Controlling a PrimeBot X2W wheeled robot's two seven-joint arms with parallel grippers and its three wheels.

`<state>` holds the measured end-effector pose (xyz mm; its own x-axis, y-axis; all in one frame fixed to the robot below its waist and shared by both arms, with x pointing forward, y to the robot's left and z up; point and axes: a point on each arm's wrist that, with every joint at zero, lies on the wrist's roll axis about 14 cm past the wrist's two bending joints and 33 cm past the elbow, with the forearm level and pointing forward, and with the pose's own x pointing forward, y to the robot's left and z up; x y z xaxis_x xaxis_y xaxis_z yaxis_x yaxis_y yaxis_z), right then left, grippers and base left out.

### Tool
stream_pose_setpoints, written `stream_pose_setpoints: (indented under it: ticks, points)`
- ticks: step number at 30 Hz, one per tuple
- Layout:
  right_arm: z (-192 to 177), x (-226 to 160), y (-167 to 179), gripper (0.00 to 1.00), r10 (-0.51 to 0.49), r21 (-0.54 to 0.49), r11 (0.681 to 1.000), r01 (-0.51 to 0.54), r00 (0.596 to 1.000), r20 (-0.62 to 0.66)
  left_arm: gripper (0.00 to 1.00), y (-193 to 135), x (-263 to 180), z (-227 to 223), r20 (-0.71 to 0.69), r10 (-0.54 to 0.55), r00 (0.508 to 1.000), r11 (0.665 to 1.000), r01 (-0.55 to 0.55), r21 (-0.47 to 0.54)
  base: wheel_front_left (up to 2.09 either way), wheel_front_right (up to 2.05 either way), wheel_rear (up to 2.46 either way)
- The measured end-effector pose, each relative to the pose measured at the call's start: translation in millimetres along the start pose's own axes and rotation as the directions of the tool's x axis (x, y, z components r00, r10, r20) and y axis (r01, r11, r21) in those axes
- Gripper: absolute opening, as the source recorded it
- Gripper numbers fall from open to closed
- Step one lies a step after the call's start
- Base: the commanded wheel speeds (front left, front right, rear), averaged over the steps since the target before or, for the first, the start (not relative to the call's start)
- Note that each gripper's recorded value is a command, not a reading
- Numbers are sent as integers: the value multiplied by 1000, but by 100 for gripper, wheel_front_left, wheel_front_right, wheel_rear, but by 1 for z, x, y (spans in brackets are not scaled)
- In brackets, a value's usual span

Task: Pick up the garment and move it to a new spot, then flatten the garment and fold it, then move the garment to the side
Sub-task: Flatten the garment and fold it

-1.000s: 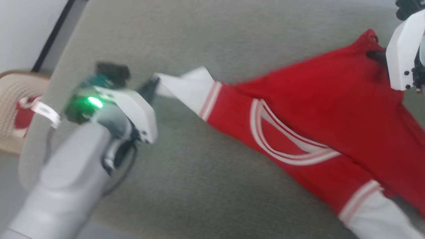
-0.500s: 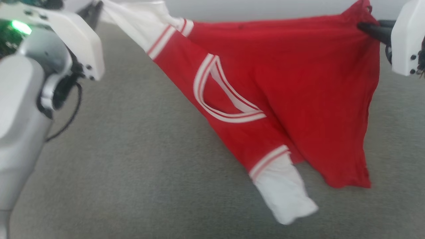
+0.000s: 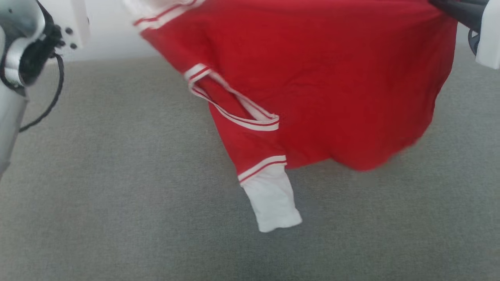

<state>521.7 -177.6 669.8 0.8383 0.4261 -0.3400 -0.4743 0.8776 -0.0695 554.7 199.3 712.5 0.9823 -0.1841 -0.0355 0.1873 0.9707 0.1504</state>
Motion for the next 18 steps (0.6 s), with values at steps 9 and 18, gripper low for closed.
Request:
stream_pose_setpoints:
  ticks: [9, 18]
  points:
    - [5, -4, -19, 0, -47, 37, 998, 45, 998, 48, 0, -6, 21, 27, 70, -8, 998, 1000, 8, 6, 0, 0, 0]
    - [6, 45, -44, 0, -109, 31, 994, 105, 986, 124, 0, 0, 68, 55, 264, 53, 963, 996, -70, 54, 0, 0, 0]
